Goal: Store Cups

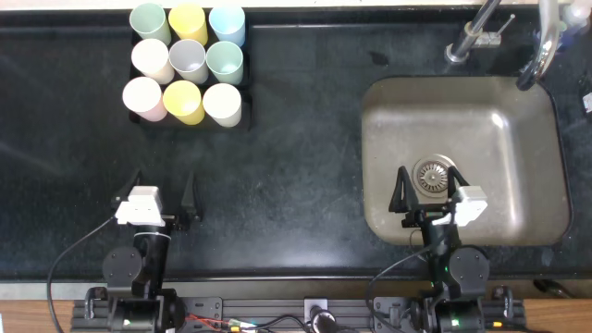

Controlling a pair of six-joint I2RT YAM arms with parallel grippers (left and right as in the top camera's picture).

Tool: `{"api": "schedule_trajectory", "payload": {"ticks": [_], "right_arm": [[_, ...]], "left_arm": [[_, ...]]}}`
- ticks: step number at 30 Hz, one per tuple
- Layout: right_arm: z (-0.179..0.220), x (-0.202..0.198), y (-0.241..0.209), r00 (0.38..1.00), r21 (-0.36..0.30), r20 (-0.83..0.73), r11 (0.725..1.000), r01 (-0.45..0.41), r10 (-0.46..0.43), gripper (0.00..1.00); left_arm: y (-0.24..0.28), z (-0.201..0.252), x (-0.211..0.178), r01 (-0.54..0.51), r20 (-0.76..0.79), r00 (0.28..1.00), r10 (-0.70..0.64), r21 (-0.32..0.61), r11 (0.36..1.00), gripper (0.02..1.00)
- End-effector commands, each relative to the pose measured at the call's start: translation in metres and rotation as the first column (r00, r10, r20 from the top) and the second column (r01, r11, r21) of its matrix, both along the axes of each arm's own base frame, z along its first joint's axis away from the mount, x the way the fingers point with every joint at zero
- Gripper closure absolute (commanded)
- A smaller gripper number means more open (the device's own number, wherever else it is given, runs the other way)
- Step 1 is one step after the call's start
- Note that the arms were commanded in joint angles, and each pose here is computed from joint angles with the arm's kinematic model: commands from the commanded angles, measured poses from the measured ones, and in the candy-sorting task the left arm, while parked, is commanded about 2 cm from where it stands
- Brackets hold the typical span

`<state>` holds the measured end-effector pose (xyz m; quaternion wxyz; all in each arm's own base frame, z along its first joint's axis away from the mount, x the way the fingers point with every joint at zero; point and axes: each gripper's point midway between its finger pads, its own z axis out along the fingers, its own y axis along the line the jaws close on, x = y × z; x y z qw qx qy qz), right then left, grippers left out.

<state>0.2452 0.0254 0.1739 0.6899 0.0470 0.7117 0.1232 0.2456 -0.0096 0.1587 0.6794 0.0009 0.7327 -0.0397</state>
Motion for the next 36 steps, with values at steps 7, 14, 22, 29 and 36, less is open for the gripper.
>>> {"api": "schedule_trajectory", "payload": {"ticks": [7,14,22,29,36], "right_arm": [[-0.0020,0.0003,-0.0008,0.999,-0.290,0.038,0.957,0.008,0.003,0.005],[-0.0021,0.0003,-0.0006,0.999,-0.266,0.035,0.964,0.006,0.003,0.005],[-0.0019,0.0003,-0.0007,0.999,-0.260,0.035,0.965,0.007,0.002,0.007],[-0.0019,0.0003,-0.0006,0.999,-0.260,0.035,0.966,0.006,0.003,0.007],[-0.0020,0.0003,-0.0006,0.999,-0.260,0.034,0.966,0.006,0.003,0.005]], "left_arm": [[0.0012,-0.0014,0.0000,-0.005,0.000,1.000,0.005,-0.001,1.000,0.020],[0.0012,-0.0012,0.0000,-0.005,0.000,1.000,0.005,-0.001,1.000,0.018],[0.0012,-0.0012,0.0000,-0.005,0.000,1.000,0.005,-0.001,1.000,0.018],[0.0012,-0.0012,0.0000,-0.005,0.000,1.000,0.005,-0.001,1.000,0.018],[0.0012,-0.0013,0.0000,-0.005,0.000,1.000,0.005,-0.001,1.000,0.018]]}}
